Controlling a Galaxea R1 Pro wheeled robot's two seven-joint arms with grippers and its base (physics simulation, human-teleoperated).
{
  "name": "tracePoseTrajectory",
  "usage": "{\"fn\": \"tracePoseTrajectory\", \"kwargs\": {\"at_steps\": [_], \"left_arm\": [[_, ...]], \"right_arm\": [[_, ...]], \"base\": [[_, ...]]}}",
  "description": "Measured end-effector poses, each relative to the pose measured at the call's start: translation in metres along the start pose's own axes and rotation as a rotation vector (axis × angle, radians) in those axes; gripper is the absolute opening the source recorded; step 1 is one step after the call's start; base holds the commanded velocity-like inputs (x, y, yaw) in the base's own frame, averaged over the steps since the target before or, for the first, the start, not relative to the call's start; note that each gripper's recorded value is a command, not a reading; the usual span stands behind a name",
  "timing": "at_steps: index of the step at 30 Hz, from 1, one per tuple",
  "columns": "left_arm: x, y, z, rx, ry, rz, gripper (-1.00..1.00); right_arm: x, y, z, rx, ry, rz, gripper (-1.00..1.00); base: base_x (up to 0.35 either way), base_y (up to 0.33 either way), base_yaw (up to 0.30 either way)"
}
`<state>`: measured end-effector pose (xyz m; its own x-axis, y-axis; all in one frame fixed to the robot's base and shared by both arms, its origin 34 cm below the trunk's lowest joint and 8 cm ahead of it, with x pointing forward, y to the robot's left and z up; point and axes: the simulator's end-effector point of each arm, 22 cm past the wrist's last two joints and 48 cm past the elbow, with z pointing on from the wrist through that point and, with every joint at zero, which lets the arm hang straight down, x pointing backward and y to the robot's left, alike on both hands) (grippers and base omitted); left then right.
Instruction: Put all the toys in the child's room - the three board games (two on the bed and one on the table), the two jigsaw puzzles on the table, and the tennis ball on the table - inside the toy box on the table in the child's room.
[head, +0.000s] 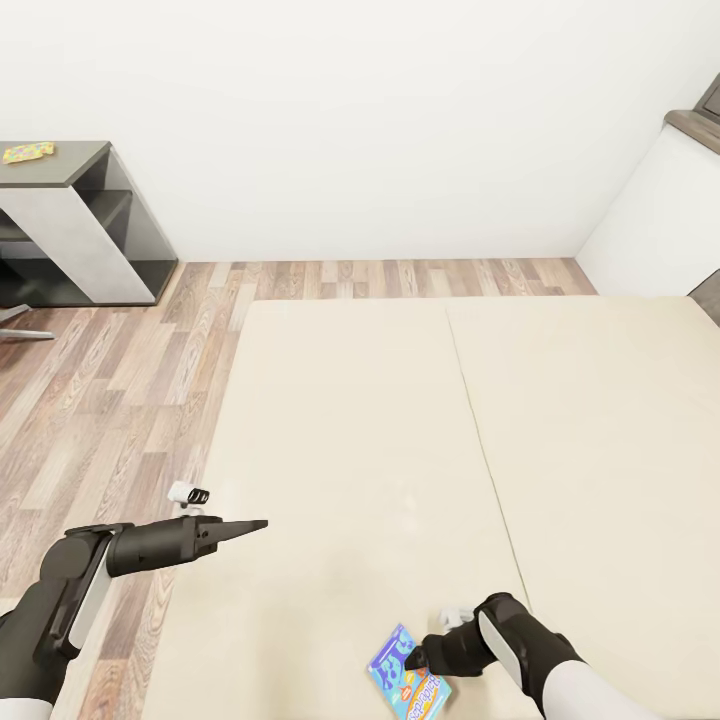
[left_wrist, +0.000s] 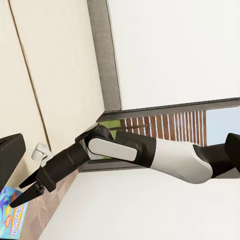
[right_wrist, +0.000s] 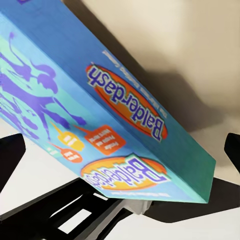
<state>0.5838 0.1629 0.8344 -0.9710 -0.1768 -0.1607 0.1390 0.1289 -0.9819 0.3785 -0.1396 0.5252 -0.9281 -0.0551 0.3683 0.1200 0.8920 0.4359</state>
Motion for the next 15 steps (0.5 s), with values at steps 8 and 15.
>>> {"fn": "tracePoseTrajectory", "kwargs": {"at_steps": [8,15], "left_arm": [[0.0000,0.0000,0.0000,0.000,0.000,0.000,1.00],[-0.0001,-0.0003,0.0002,0.001,-0.001,0.000,1.00]], "right_arm": [[0.0000,0.0013,0.0003,-0.002,0.000,-0.001,1.00],[0.0004,0.0025,0.0008,-0.004,0.002,-0.002,1.00]], "base": [[0.000,0.000,0.000],[0.000,0.000,0.000]]}}
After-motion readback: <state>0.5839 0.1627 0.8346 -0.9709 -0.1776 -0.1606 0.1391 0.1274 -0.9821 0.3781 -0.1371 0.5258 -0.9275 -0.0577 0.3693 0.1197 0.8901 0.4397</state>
